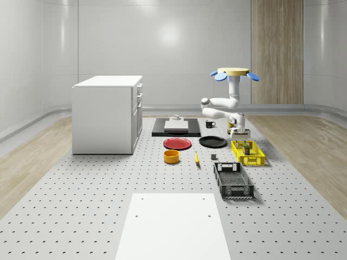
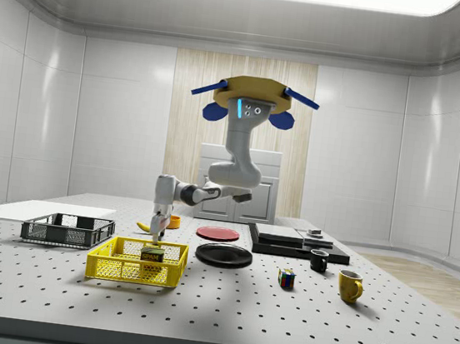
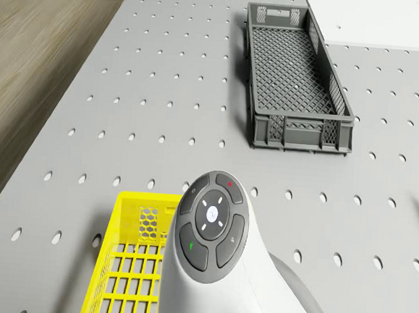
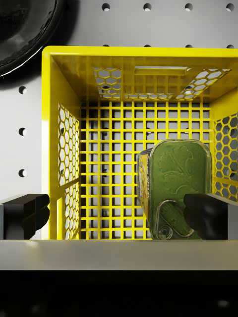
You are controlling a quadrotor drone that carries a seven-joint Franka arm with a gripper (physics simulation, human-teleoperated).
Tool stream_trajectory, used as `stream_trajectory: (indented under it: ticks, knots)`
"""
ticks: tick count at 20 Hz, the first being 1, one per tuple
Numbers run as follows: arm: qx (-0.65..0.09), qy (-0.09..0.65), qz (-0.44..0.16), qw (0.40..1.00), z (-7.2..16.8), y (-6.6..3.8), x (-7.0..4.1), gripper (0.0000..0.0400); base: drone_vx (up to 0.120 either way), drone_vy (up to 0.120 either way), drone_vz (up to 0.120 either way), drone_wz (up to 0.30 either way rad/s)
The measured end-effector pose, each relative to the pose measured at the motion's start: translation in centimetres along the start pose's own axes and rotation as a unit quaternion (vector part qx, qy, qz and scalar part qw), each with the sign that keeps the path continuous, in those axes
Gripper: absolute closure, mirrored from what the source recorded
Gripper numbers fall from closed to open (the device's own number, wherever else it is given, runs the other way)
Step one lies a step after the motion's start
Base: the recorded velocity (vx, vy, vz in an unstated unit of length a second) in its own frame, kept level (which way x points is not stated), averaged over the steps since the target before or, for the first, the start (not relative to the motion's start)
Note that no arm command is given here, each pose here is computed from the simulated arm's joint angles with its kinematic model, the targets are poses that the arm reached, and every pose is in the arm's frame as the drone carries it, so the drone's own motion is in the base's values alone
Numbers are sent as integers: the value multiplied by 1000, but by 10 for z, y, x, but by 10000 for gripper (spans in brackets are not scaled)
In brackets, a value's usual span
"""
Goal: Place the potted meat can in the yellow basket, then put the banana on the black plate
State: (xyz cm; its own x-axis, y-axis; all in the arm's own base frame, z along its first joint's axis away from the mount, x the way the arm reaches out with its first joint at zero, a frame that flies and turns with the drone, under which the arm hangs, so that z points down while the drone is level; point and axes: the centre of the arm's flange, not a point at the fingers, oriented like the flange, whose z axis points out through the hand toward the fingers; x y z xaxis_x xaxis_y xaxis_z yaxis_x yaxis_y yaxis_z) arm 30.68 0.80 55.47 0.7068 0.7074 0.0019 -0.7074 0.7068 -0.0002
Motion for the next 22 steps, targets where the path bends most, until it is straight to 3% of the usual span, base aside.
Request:
stream_trajectory:
  ticks: [8, 13, 22]
  knots:
    - [0, 0, 0, 1000, 0, 0, 0, 0, 0, -120, 0, 0]
    - [0, 0, 0, 1000, 0, 0, 0, 0, 112, -120, 0, 0]
    - [0, 0, 0, 1000, 0, 0, 0, 0, 0, -120, 0, 0]
